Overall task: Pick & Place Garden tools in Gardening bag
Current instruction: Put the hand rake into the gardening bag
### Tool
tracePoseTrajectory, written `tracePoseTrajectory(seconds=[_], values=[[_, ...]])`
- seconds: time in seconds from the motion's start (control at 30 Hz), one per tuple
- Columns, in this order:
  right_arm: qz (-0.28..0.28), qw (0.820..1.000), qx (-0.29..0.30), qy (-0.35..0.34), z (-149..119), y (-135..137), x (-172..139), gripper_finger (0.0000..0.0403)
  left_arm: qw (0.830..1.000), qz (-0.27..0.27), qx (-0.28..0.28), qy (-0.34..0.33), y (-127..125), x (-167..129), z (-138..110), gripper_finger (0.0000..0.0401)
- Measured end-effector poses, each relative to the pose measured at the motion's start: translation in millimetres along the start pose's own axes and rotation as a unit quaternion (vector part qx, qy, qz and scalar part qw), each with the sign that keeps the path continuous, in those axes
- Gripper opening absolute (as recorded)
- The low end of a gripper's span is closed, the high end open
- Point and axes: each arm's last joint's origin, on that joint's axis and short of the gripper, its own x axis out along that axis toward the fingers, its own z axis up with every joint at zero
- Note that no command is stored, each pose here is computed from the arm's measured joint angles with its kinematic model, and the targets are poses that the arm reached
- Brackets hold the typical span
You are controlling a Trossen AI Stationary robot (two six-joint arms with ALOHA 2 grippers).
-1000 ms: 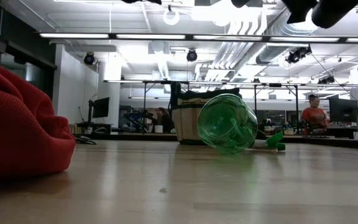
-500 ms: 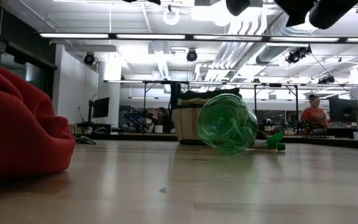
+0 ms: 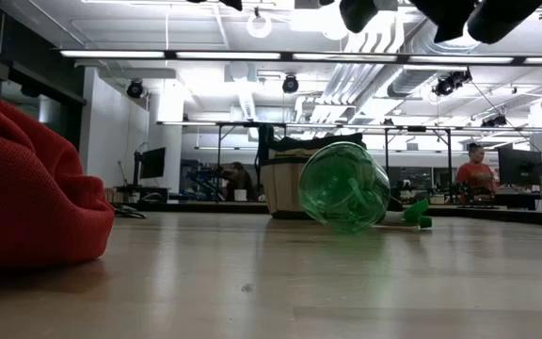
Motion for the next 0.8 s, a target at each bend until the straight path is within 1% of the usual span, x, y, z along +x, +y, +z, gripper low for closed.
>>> tracePoseTrajectory(seconds=[0.17, 0.23, 0.33, 0.4, 0.57, 0.67, 0.8], values=[[-0.013, 1.0, 0.008, 0.005, -1.8, -1.8, -0.1, 0.0049, 1.0, 0.007, -0.007, 0.013, 1.2, -0.3, -2.5, 0.0061], [-0.018, 1.0, 0.022, 0.011, -3.0, -2.8, -0.3, 0.0062, 1.0, 0.009, -0.011, 0.016, 1.7, -0.3, -3.4, 0.0061], [-0.028, 0.998, 0.052, 0.025, -6.0, -5.0, -0.6, 0.0093, 0.999, 0.014, -0.017, 0.023, 2.7, -0.4, -5.1, 0.0061], [-0.032, 0.996, 0.071, 0.037, -8.3, -6.3, -0.8, 0.0105, 0.999, 0.02, -0.021, 0.025, 2.6, -0.8, -5.5, 0.0061], [-0.038, 0.99, 0.114, 0.07, -13.9, -9.4, -1.9, 0.0106, 0.997, 0.056, -0.028, 0.043, 0.9, -3.8, -7.4, 0.0061], [-0.05, 0.985, 0.136, 0.094, -18.3, -10.7, -4.0, 0.0104, 0.995, 0.086, -0.016, 0.044, -4.3, -8.1, -3.1, 0.0061], [-0.08, 0.975, 0.165, 0.123, -23.5, -13.4, -9.3, 0.0104, 0.991, 0.128, 0.003, 0.044, -14.1, -15.8, 5.4, 0.0061]])
